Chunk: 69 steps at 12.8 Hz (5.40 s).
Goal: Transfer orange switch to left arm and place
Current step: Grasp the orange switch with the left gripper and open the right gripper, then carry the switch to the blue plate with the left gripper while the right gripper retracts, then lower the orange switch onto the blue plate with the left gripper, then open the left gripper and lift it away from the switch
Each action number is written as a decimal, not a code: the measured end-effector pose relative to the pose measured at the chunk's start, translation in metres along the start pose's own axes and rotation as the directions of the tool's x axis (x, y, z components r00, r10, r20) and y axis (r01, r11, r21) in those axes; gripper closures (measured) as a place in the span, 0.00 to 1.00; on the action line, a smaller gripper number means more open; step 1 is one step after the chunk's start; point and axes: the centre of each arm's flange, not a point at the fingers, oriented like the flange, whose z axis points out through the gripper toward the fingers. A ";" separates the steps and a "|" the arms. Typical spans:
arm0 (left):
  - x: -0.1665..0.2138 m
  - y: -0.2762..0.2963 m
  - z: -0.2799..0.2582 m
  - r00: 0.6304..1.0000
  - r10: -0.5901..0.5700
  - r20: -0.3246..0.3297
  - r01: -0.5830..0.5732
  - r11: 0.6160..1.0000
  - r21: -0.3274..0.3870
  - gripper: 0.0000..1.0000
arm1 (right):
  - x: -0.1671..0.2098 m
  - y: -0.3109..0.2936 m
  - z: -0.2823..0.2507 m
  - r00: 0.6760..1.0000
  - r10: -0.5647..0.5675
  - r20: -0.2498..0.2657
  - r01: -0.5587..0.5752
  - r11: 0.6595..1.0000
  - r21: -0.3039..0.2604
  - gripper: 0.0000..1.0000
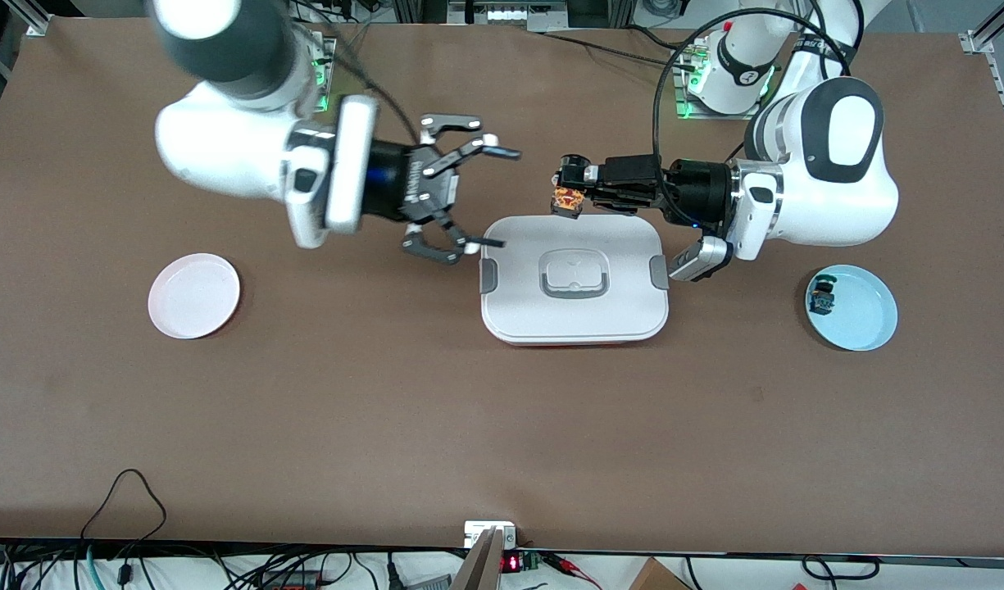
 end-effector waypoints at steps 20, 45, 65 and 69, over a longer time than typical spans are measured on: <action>0.008 -0.068 -0.240 0.632 -0.228 0.741 -0.753 0.046 0.657 0.66 | 0.072 -0.092 -0.309 0.360 0.363 0.859 0.094 0.902 -0.421 0.00; 0.019 -0.306 -0.458 0.190 -0.050 0.980 -0.980 0.044 0.192 0.66 | -0.017 0.006 -0.305 0.326 0.910 0.256 0.046 0.255 -0.966 0.00; 0.013 -0.152 -0.413 0.511 -0.105 0.853 -0.822 0.228 0.521 0.00 | -0.007 -0.004 -0.287 0.339 0.901 0.269 0.071 0.260 -0.963 0.00; 0.021 -0.082 -0.338 0.688 -0.196 0.698 -0.657 0.240 0.715 0.00 | -0.007 -0.004 -0.287 0.342 0.904 0.255 0.016 0.266 -0.964 0.00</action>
